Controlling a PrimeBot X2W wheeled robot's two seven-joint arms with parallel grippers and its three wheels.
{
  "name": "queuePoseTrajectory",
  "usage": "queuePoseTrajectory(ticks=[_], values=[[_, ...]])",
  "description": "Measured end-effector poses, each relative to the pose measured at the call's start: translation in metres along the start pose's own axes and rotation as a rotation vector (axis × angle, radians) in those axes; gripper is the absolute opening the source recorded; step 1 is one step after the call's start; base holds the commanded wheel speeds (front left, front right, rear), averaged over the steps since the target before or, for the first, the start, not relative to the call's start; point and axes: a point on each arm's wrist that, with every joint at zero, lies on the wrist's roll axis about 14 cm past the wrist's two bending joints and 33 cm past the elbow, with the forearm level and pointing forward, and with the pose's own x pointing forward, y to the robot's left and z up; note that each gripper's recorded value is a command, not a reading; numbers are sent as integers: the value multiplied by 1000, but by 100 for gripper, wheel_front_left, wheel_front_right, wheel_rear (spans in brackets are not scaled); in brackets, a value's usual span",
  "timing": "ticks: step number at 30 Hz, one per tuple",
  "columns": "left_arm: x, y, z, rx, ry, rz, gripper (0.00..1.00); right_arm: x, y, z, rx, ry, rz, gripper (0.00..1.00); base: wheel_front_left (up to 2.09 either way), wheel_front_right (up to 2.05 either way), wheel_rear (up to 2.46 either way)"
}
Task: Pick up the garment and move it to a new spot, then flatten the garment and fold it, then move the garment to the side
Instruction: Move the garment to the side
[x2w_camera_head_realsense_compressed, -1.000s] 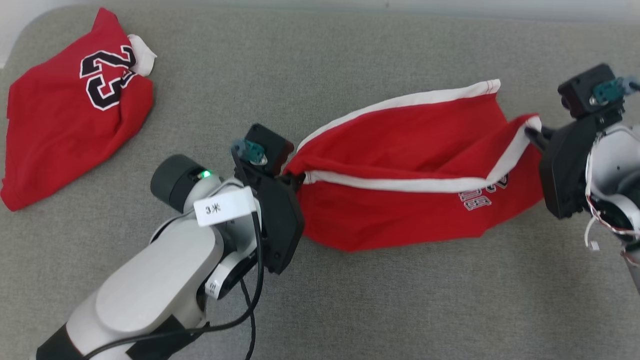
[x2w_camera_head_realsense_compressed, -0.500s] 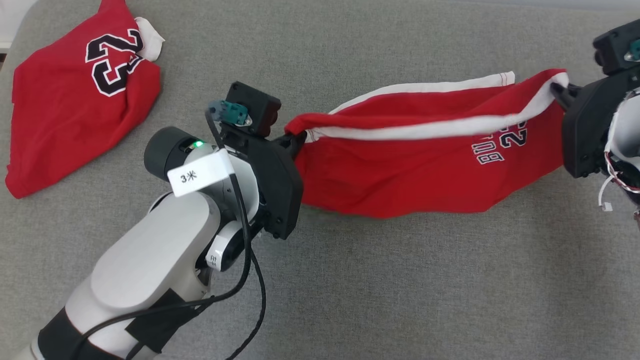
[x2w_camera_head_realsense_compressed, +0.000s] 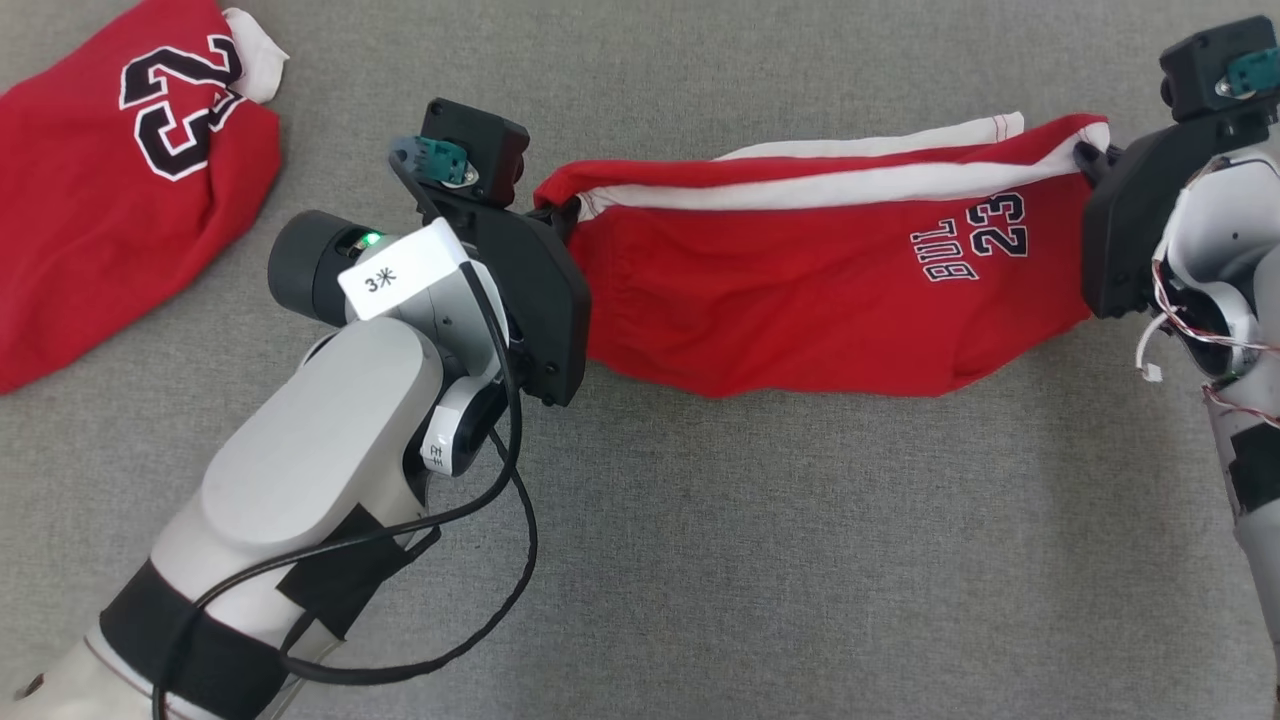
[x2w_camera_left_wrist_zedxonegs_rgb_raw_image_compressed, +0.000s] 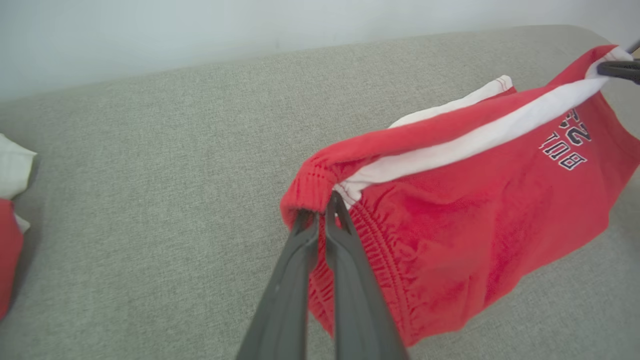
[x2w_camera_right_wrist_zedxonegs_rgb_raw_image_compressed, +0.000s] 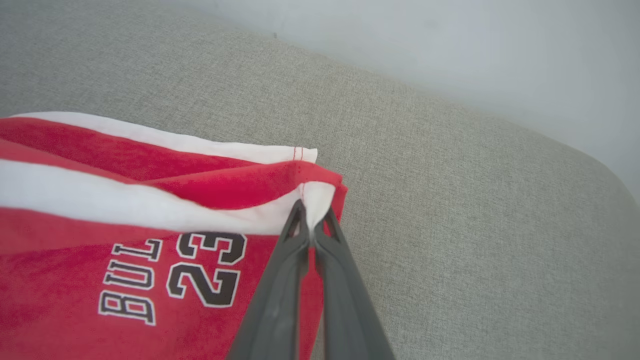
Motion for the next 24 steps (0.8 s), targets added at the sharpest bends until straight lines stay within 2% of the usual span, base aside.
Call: queuePoseTrajectory(ticks=[2, 3, 4, 5, 12, 24], values=[[4, 0, -5, -4, 11, 0, 0, 6, 1, 2, 7, -19, -3, 0, 0, 0, 0], [6, 1, -5, -9, 2, 4, 85, 8, 1, 6, 3, -37, -5, 100, 0, 0, 0], [8, 2, -3, -12, -16, 8, 85, 11, 3, 8, 9, -49, -3, 100, 0, 0, 0], [10, 4, -2, -16, -27, 14, 100, 13, 5, 10, 7, -66, -1, 100, 0, 0, 0], [14, 10, -8, -19, -38, 32, 100, 23, 18, 20, -7, -135, 22, 100, 0, 0, 0], [-8, 17, 32, 17, -265, 64, 100, 5, 19, 42, -20, -233, 21, 100, 0, 0, 0]])
